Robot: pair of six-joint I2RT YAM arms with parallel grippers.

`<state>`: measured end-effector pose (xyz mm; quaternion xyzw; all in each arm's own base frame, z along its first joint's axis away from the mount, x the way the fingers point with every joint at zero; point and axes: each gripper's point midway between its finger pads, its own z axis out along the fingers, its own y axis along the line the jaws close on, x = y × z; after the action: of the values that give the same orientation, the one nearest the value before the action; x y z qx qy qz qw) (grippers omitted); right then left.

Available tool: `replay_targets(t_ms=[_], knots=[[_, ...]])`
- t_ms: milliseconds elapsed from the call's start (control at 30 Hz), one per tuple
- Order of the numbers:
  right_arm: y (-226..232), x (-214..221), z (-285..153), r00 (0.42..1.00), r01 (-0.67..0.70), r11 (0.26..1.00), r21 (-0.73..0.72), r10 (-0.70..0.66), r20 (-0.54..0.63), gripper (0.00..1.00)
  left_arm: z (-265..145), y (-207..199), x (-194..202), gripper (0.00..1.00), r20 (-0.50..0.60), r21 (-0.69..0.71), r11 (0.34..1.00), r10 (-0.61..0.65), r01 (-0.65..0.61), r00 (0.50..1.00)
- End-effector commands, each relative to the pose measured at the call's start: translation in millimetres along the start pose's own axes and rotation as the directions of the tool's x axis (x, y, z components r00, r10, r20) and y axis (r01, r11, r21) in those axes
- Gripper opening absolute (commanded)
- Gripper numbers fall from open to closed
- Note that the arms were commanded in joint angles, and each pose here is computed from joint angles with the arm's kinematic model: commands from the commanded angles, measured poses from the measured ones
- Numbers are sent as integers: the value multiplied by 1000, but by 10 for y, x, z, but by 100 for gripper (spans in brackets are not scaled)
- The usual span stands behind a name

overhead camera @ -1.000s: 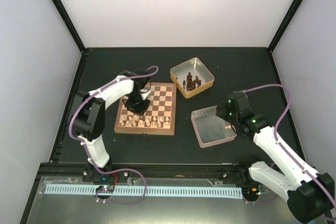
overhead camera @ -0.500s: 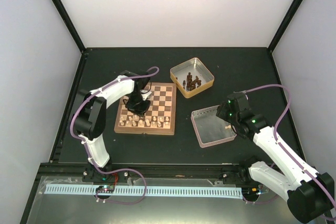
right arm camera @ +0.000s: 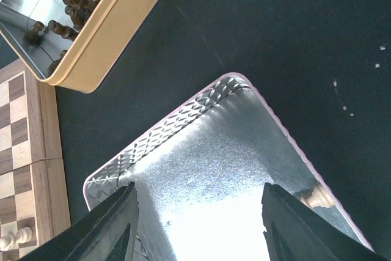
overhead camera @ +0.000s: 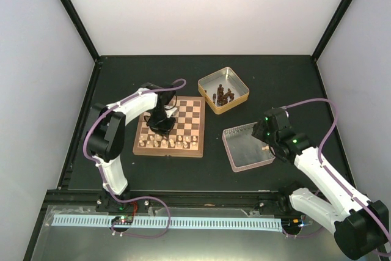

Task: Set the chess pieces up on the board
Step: Place the chess piece on the chessboard, then pick up the chess piece from the storage box.

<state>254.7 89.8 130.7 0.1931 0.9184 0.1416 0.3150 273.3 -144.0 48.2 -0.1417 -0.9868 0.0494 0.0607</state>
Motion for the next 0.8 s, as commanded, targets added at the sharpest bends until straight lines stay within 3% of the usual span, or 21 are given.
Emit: replay_targets(t_ms=[0, 200, 367, 600, 767], knots=[[-71, -42, -7, 1000, -1, 999, 34, 1, 23, 56, -37, -39, 8, 23, -7, 11, 1000, 13, -13, 1000], [-136, -24, -3, 1000, 11, 997, 70, -12, 14, 56, -256, -71, -82, 31, 65, 15, 1000, 11, -12, 998], [-201, 111, 64, 991, 120, 987, 103, -113, -70, 56, -621, -186, -223, 39, 207, 62, 998, 7, -20, 978], [-436, 291, 204, 976, 174, 962, 210, -141, -163, 51, -1377, -463, -372, 41, 508, 183, 977, 1, -109, 861], [-567, 359, 332, 969, 194, 939, 285, -137, -207, 43, -1635, -580, -335, 42, 606, 246, 957, -31, -151, 795]])
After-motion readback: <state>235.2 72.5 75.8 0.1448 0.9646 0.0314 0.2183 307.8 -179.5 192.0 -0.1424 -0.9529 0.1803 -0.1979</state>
